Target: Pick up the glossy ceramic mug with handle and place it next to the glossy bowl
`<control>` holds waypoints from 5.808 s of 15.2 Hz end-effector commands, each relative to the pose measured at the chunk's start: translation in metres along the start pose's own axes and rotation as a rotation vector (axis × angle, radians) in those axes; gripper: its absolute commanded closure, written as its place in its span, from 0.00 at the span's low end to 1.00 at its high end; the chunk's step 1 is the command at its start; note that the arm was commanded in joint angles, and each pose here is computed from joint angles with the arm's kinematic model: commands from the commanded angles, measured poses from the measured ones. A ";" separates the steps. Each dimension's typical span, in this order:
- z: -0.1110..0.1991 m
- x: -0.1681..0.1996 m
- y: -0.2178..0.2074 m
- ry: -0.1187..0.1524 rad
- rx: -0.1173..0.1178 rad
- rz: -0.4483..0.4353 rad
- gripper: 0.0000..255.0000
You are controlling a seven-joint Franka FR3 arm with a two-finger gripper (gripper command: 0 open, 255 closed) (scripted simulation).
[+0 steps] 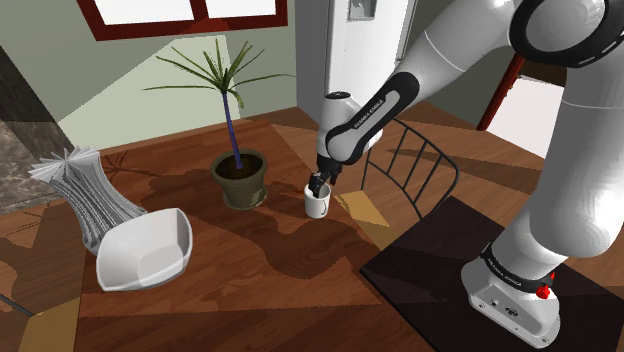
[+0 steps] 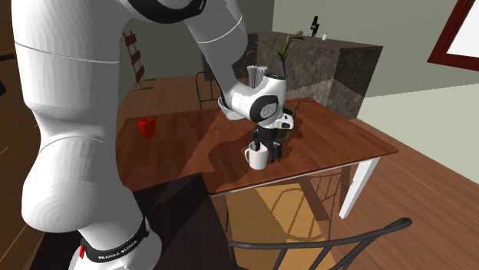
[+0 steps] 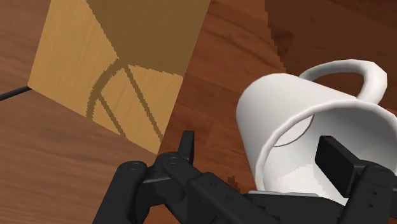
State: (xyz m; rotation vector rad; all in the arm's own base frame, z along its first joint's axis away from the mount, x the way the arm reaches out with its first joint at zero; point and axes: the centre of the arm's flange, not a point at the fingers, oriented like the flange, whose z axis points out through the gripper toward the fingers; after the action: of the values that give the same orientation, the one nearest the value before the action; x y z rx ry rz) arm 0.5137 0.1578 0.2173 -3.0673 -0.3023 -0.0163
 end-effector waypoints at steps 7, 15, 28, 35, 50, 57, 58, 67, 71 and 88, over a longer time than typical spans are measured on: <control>0.002 0.000 0.000 0.000 0.000 0.000 1.00; 0.002 0.000 0.000 0.000 0.000 0.000 1.00; -0.061 0.001 -0.003 0.000 0.000 0.000 1.00; -0.098 0.002 -0.006 0.000 0.000 0.000 1.00; -0.177 0.003 -0.010 0.000 0.000 0.000 1.00; -0.180 0.031 -0.071 0.000 0.000 0.000 1.00; -0.180 0.036 -0.082 0.000 0.000 0.000 1.00; -0.173 0.085 -0.190 0.000 0.000 0.000 1.00; -0.170 0.107 -0.238 0.000 0.000 0.000 1.00; -0.098 0.127 -0.280 0.000 0.000 0.000 1.00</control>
State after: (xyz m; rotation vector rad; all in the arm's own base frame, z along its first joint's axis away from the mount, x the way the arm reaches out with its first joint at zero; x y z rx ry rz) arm 0.5825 0.4518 0.3387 -3.0677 -0.3027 -0.0158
